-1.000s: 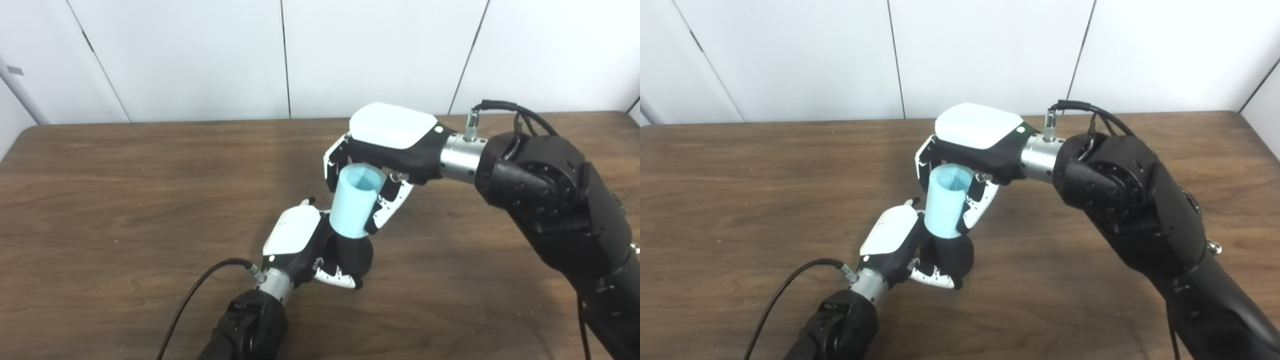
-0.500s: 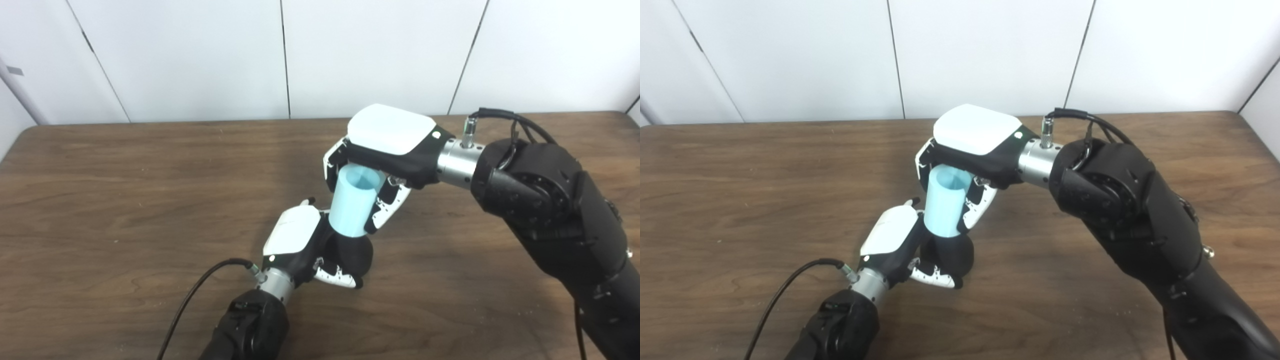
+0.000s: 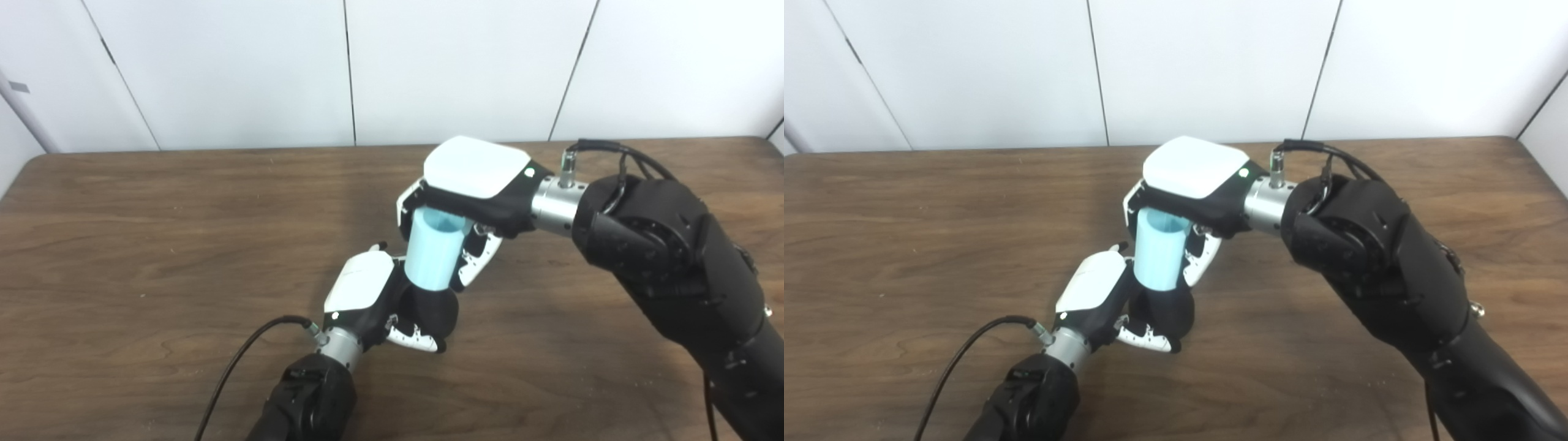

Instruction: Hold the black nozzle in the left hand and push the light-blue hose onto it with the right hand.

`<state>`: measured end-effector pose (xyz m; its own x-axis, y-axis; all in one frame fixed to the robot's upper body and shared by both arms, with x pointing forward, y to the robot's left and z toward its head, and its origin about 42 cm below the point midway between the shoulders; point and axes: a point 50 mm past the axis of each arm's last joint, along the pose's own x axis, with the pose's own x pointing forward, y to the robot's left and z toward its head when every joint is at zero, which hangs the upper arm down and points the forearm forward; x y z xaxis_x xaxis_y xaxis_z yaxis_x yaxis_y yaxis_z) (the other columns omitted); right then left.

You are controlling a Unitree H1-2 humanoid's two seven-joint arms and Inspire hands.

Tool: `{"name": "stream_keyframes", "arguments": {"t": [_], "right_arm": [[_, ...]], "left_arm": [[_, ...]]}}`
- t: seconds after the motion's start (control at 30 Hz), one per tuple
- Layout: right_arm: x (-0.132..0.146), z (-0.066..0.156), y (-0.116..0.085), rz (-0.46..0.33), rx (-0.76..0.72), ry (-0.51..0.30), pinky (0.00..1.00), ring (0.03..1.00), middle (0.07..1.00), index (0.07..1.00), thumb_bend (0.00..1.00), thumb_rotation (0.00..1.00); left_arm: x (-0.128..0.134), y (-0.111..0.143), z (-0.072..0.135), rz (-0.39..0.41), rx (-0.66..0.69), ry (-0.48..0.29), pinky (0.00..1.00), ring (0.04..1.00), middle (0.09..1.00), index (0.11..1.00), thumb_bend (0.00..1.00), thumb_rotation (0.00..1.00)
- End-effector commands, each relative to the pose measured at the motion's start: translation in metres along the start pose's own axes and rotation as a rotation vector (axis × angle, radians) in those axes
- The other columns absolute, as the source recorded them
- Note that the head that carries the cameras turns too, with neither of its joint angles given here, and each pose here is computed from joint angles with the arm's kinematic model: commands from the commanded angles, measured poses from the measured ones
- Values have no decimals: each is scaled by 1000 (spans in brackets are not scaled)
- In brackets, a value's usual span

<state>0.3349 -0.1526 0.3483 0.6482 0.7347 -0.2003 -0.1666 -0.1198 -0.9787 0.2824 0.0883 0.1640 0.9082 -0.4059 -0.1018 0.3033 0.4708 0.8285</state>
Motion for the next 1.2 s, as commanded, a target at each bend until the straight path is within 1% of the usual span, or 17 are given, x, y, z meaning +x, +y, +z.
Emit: {"name": "stream_keyframes", "arguments": {"t": [0.0, 0.03, 0.1, 0.2, 0.33, 0.5, 0.63, 0.73, 0.83, 0.9, 1.0, 1.1, 1.17], "right_arm": [[-5, 4, -11, 36, -73, 1, 738, 749, 766, 719, 968, 212], [-5, 6, -14, 62, -95, 2, 769, 771, 784, 726, 984, 235], [-6, 7, -19, 102, -117, 3, 855, 872, 866, 765, 997, 309], [-6, 6, -25, 108, -101, 3, 940, 946, 922, 829, 1000, 360], [-7, 5, -29, 80, -59, 14, 958, 959, 930, 858, 1000, 373], [-8, 3, -31, 58, -26, 21, 962, 957, 914, 862, 1000, 379], [-9, 1, -32, 47, -13, 25, 946, 954, 905, 860, 1000, 374], [-11, -1, -37, 34, 0, 30, 941, 953, 904, 859, 1000, 375], [-17, -2, -49, -7, 28, 30, 940, 952, 911, 862, 1000, 377], [-22, -3, -54, -65, 50, 28, 939, 951, 919, 865, 1000, 382], [-28, -7, -54, -143, 69, 33, 888, 944, 915, 864, 1000, 381], [-34, -12, -54, -200, 81, 33, 868, 943, 912, 864, 1000, 388], [-38, -14, -55, -231, 89, 33, 855, 939, 912, 866, 992, 432]], "left_arm": [[-2, -38, -8, -206, -32, 58, 1000, 741, 466, 508, 524, 0], [-2, -38, -7, -205, -33, 58, 1000, 741, 465, 508, 524, 0], [-2, -37, -6, -202, -34, 57, 1000, 740, 460, 511, 523, 0], [-3, -38, -7, -198, -36, 58, 1000, 739, 460, 512, 523, 0], [-3, -39, -9, -196, -36, 63, 1000, 736, 460, 512, 523, 0], [-2, -40, -9, -195, -32, 63, 1000, 736, 454, 516, 523, 0], [-1, -39, -9, -197, -31, 65, 1000, 736, 451, 517, 522, 0], [-2, -38, -9, -197, -33, 66, 1000, 736, 451, 518, 522, 0], [-2, -39, -10, -199, -35, 68, 1000, 739, 453, 516, 523, 0], [-2, -40, -11, -200, -37, 71, 1000, 740, 455, 514, 523, 0], [-2, -39, -11, -201, -41, 78, 1000, 740, 463, 509, 524, 0], [-2, -39, -12, -200, -39, 83, 1000, 743, 471, 504, 524, 0], [-3, -39, -13, -200, -35, 85, 1000, 754, 482, 498, 524, 0]]}}
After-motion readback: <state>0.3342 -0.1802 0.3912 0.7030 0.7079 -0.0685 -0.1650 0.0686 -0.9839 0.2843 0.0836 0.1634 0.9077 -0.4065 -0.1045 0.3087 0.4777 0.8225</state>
